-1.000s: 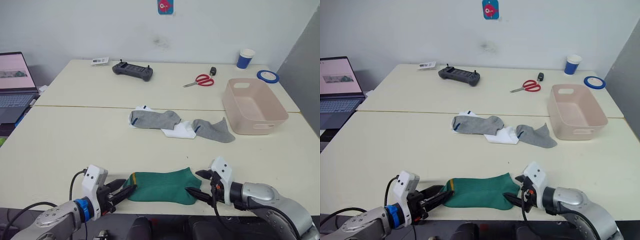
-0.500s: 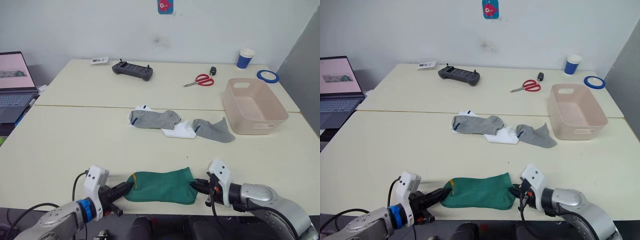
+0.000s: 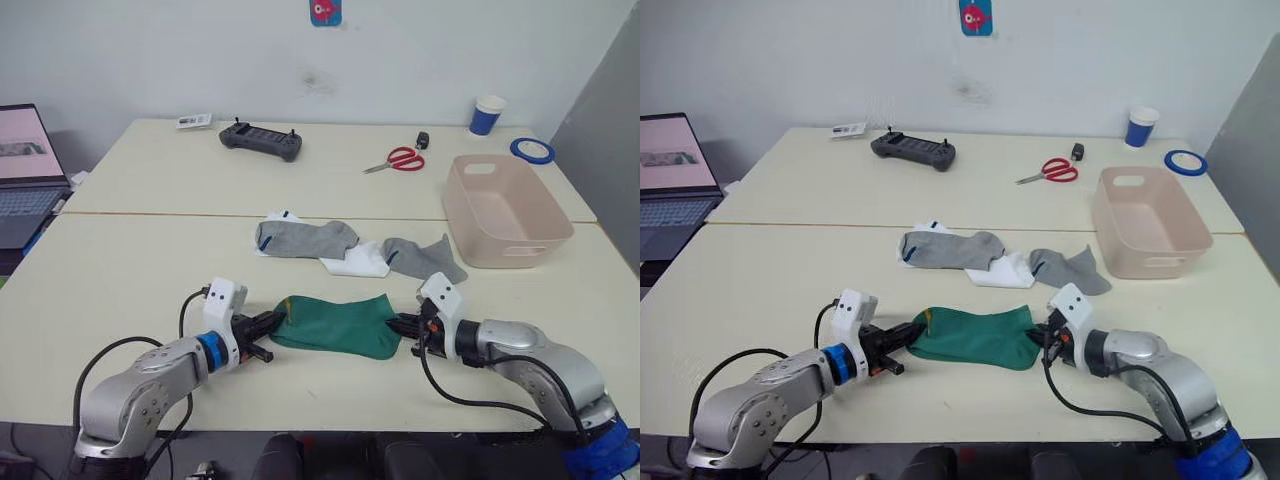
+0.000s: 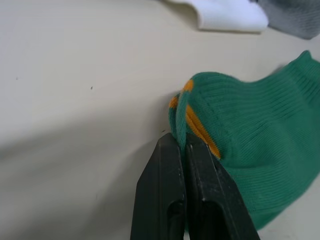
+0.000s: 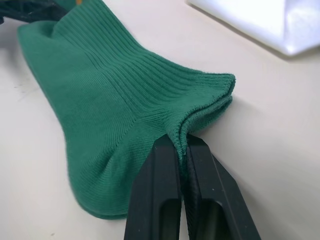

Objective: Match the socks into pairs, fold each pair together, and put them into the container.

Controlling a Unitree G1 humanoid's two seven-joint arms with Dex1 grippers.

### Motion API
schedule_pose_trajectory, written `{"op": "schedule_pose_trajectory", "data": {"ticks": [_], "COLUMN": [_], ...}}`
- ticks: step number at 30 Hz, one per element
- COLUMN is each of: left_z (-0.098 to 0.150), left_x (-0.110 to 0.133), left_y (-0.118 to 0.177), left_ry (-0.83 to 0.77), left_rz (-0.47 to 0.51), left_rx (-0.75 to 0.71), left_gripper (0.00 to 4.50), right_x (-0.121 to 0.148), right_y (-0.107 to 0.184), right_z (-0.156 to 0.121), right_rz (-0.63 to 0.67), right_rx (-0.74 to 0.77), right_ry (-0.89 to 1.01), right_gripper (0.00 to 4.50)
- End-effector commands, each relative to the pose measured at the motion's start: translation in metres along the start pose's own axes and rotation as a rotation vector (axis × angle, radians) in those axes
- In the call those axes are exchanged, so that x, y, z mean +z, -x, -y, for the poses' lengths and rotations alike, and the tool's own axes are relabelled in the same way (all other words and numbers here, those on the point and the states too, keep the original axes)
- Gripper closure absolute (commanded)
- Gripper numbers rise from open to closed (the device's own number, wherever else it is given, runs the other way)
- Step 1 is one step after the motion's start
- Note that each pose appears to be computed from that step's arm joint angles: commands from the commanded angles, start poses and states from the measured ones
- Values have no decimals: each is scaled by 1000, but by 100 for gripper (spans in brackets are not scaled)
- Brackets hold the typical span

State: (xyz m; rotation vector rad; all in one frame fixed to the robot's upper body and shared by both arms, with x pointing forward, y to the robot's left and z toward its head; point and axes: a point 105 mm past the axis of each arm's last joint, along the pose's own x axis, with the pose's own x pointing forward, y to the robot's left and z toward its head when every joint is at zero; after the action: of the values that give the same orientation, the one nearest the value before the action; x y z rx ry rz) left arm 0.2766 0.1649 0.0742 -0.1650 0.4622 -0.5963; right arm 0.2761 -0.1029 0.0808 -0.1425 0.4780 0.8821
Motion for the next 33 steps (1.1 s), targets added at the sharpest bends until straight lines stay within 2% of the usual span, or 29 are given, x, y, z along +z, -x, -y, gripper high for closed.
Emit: {"op": "schedule_pose_trajectory", "data": {"ticks": [1, 4, 8, 13, 17, 20, 21, 22, 23, 25, 29, 33], "left_z": [1, 4, 9, 3, -4, 9, 13, 22, 29, 38, 37, 28], "left_x": [0, -1, -1, 13, 40, 60, 63, 66, 67, 67, 55, 30], "left_y": [-1, 2, 11, 38, 58, 61, 59, 52, 45, 30, 1, -18], "left_ry": [-10, 12, -27, -110, -160, -232, -255, -277, -292, -342, -403, -410], "left_rz": [11, 25, 27, 90, 162, 195, 189, 165, 141, 101, 24, -71], "left_rx": [5, -10, -28, 8, -14, -127, -159, -212, -252, -316, -340, -316], "left_gripper": [450, 450, 357, 198, 198, 198, 215, 237, 256, 322, 449, 450], "right_x": [6, 7, 14, 30, 48, 61, 64, 66, 68, 68, 59, 38], "right_y": [0, 2, 8, 28, 41, 36, 33, 24, 15, -3, -30, -46], "right_z": [1, 2, 5, 6, 1, -9, -12, -18, -23, -31, -45, -50], "right_rz": [13, 23, 61, 137, 224, 264, 269, 271, 268, 250, 194, 118], "right_rx": [-20, -37, -62, -74, -51, -12, 6, 32, 51, 78, 129, 149], "right_ry": [19, 20, 13, 46, 75, 127, 141, 151, 162, 189, 218, 240], "right_gripper": [422, 332, 195, 20, 20, 20, 17, 36, 58, 115, 264, 407]}}
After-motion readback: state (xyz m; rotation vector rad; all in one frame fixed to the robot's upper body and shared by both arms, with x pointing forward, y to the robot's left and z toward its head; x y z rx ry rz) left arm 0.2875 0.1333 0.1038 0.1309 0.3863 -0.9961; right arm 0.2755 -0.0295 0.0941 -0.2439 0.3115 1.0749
